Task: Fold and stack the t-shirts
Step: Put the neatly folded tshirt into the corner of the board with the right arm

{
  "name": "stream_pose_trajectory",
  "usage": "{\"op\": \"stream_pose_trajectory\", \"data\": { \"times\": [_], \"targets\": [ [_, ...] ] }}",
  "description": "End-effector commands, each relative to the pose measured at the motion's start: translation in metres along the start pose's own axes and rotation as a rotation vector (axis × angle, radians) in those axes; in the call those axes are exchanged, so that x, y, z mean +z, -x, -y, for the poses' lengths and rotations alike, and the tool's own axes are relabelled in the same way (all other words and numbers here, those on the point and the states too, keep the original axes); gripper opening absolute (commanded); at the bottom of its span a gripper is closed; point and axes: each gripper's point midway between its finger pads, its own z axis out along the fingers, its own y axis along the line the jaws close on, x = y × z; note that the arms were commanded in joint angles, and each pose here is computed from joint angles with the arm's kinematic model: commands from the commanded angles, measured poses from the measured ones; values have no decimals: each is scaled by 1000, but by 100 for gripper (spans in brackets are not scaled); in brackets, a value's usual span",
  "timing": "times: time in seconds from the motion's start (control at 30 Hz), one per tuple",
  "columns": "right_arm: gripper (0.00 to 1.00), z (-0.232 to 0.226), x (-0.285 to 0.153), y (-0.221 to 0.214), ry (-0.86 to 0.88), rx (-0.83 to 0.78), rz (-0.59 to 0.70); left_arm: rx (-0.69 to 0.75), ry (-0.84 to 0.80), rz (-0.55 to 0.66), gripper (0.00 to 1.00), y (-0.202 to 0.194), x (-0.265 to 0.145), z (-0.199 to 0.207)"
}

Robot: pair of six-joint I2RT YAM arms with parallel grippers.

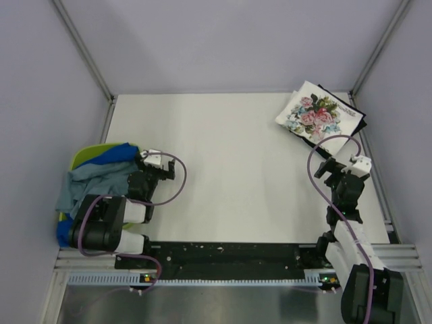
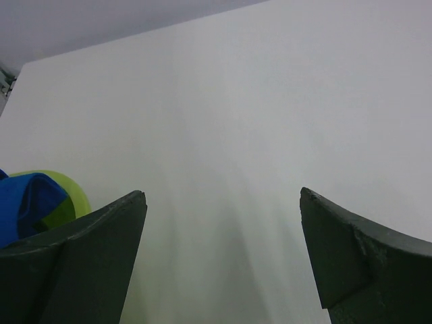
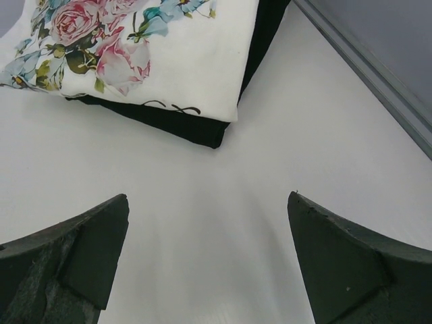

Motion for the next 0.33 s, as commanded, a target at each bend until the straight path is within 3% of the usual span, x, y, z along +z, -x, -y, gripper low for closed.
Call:
{"op": "stream_pose_trajectory", "data": {
  "times": [0.0,0.3],
  "targets": [
    [99,-3,1,8,11,-1,40,-1,24,104,99,24,0,-5],
    [99,0,2,6,-11,8,25,-17,55,84,99,21,4,-11]
  ]
}}
